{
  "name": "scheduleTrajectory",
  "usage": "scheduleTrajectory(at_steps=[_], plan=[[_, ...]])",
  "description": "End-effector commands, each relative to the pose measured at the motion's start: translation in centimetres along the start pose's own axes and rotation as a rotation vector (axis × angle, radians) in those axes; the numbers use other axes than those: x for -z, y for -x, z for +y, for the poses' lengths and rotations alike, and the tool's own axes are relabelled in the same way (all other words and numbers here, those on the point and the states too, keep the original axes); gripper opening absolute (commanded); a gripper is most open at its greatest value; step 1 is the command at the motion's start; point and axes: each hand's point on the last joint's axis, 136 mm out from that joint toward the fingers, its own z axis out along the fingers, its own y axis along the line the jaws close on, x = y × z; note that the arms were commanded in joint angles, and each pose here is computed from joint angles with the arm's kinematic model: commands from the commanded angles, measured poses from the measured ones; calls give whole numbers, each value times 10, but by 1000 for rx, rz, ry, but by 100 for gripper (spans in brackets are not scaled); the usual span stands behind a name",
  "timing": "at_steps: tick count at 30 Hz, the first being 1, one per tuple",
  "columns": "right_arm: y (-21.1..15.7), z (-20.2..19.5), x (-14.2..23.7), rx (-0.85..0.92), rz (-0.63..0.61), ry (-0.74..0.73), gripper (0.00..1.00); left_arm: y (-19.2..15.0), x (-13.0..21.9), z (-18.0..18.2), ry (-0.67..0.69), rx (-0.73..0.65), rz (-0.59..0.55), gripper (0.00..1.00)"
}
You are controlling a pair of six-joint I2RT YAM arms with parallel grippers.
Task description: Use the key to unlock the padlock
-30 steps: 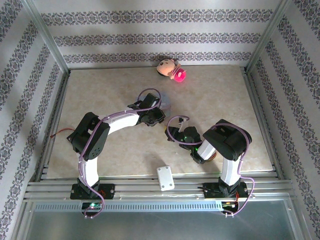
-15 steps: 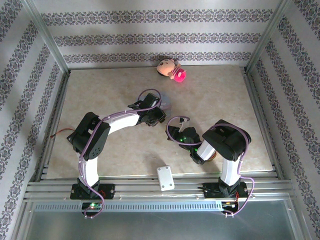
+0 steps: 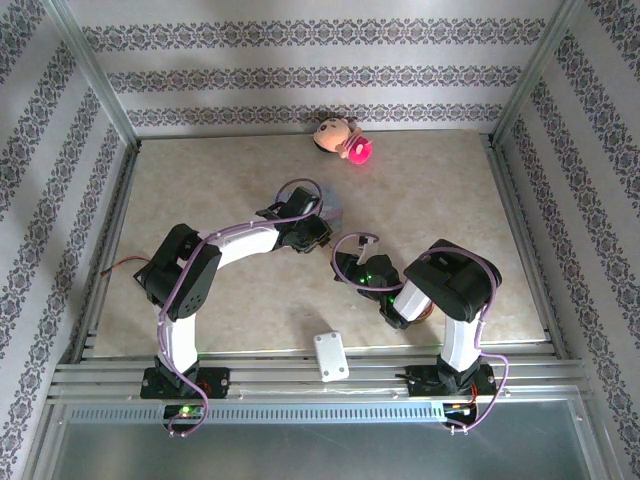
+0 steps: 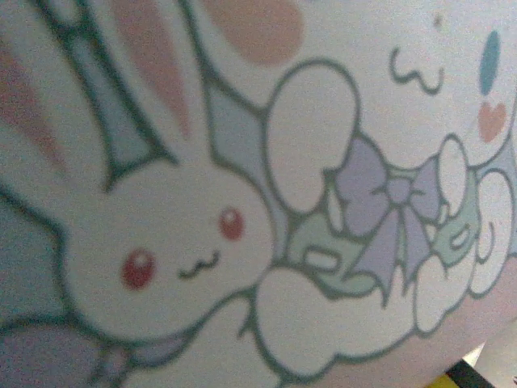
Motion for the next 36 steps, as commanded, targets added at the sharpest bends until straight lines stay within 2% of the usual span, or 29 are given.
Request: scheduleTrajectory(at_steps=[1,8,15,18,24,30,36], plan=[[-9,13,0,12,24,58,0,3,4,-16,-68,17,-6,12],[-23,5,6,2,73,41,0,4,6,-18,-79,17,-11,13],[-22,5,5,-37,88,51,0,1,8,-17,-71,-4,3,12],[-17,8,3,-39,80,61,0,0,8,-17,-68,-5,8,9],[-1,16,-3,-24,26,75,0,-1,6,-14,-62,2,11,9],[8,4,13,5,-30,11,0,1,10,-15,-61,6,-3,9],[6,-1,20,12,-16,1,0,2,13,-19,-70,11,-4,9]])
